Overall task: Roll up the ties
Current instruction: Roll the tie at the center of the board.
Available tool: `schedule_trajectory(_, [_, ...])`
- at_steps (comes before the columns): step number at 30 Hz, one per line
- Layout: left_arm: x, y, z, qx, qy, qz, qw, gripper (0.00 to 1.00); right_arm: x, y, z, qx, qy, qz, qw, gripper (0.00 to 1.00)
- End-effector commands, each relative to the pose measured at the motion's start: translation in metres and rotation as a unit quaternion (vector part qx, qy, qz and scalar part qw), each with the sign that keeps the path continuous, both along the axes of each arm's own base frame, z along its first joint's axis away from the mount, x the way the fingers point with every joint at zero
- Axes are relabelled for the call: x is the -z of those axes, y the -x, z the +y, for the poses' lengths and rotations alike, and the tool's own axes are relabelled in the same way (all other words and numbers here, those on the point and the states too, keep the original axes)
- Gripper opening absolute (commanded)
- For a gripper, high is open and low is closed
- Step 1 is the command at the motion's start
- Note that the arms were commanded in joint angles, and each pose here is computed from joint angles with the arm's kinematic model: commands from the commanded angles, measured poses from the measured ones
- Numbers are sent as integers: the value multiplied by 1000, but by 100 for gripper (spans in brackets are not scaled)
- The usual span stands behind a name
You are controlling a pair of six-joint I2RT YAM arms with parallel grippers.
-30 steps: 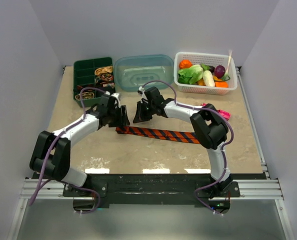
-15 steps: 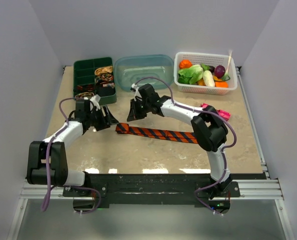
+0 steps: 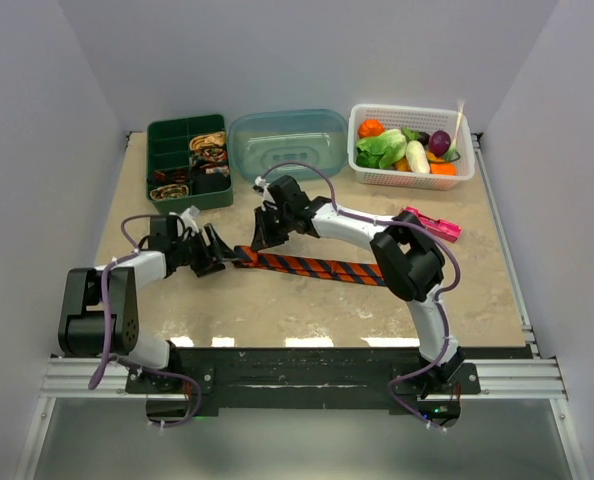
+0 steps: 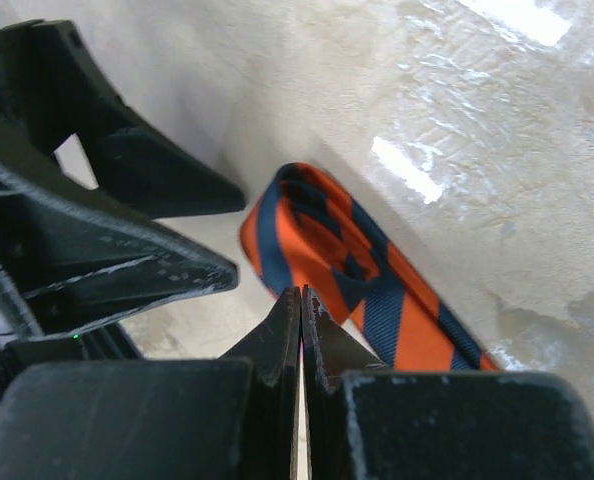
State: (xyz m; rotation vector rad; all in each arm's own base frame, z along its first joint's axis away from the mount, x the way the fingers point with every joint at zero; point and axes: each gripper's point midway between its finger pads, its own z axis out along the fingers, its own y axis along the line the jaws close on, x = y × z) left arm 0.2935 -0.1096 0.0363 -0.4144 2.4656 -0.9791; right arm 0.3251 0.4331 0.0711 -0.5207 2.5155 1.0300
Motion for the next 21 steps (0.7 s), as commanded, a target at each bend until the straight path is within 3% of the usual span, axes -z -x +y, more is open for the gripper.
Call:
schedule_trajectory(1, [-7, -9, -3, -1, 21, -22, 1000, 68, 4, -7, -1, 4, 15, -14, 1000, 0])
schedule_trajectory(12, [12, -5, -5, -1, 30, 1, 1000, 69, 42, 0, -13, 8, 45, 4, 999, 0])
schedule_trajectory(21, [23, -2, -13, 7, 48, 11, 999, 62, 50, 2, -16, 8, 52, 5, 999, 0])
